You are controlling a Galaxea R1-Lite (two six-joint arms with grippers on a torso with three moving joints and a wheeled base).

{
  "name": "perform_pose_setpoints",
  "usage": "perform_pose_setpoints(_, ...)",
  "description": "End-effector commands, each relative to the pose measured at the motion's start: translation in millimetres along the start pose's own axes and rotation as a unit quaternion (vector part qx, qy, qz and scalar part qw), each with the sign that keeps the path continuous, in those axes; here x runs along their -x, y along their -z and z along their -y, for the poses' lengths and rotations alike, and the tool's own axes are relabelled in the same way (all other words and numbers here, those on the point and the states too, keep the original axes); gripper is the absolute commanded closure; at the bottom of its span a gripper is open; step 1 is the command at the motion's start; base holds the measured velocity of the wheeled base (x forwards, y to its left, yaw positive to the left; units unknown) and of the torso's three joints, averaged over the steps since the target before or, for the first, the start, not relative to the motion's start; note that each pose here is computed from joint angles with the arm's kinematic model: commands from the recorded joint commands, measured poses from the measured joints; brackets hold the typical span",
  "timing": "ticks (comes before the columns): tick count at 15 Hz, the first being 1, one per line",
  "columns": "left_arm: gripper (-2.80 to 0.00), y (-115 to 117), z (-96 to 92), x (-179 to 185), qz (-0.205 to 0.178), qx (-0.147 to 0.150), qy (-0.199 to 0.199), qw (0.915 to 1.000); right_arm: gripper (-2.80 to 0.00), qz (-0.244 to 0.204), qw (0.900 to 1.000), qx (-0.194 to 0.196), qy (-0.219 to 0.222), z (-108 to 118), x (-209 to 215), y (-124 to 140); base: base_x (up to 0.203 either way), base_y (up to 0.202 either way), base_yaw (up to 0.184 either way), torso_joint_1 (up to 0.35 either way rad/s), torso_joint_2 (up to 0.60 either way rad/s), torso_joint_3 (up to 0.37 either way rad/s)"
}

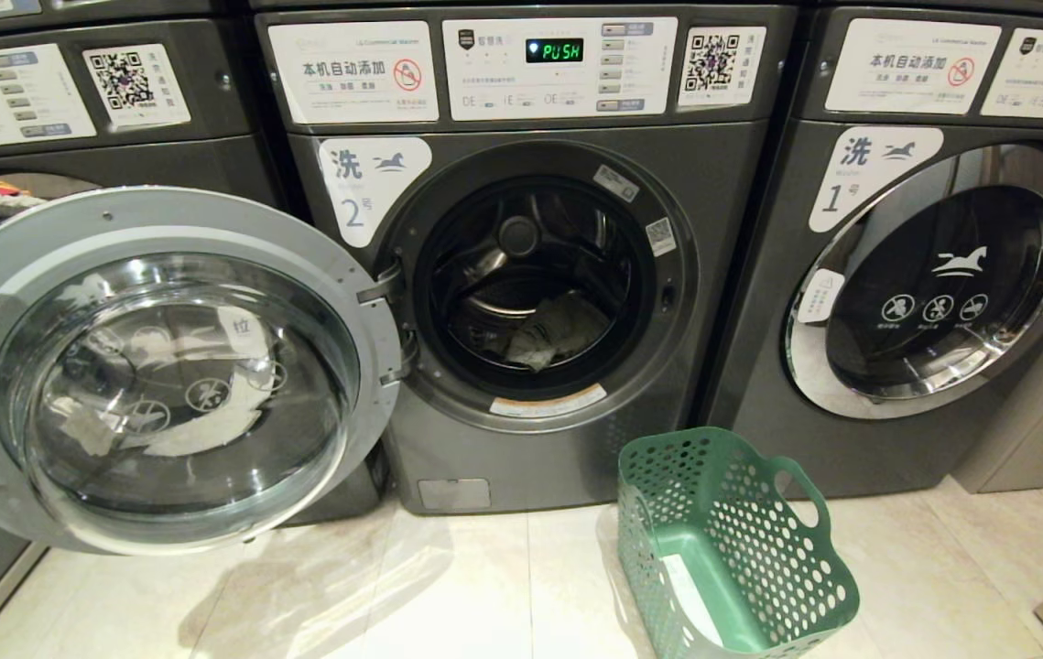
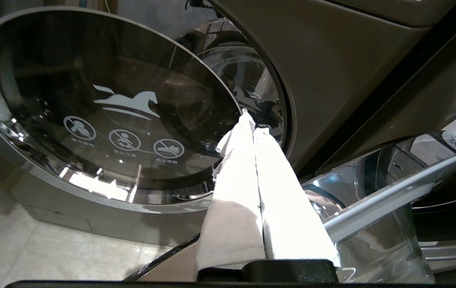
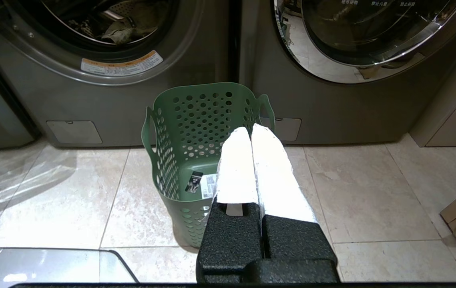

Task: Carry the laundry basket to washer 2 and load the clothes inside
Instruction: Close the washing machine door with the left hand

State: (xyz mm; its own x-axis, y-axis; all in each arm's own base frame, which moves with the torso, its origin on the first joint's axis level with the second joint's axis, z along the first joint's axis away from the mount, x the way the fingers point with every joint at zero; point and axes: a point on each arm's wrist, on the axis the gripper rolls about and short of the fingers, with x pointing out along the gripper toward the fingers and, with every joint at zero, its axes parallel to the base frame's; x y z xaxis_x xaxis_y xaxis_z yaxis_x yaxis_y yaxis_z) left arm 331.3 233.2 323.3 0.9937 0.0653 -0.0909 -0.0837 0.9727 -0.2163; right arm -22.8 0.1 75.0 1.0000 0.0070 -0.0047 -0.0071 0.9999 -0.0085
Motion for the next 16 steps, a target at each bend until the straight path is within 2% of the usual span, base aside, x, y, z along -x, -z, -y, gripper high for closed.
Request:
perform_pose_setpoints(1, 0.00, 9, -8.5, -8, -0.010, 0.030, 0.004, 0.9995, 0.00, -0.001, 1.000, 0.000, 0.000, 0, 0, 0, 0.000, 0.000, 0.000, 0.000, 0.00, 0.000)
perform_pose_setpoints(3, 0.00, 10, -8.3, -9, -0.015, 0.062, 0.019, 0.9978, 0.00, -0.001, 1.000, 0.000, 0.000, 0, 0, 0, 0.000, 0.000, 0.000, 0.000, 0.00, 0.000)
perform_pose_setpoints(11, 0.00, 27, -18.5, -21, -0.041, 0.082, 0.023, 0.9955, 0.00, -0.001, 1.000, 0.000, 0.000, 0, 0, 0, 0.000, 0.000, 0.000, 0.000, 0.00, 0.000)
perform_pose_setpoints(16, 0.00, 24, -7.0, -2, -0.089, 0.116, 0.027, 0.9889, 0.00, 0.000, 1.000, 0.000, -0.001, 0, 0, 0, 0.000, 0.000, 0.000, 0.000, 0.00, 0.000)
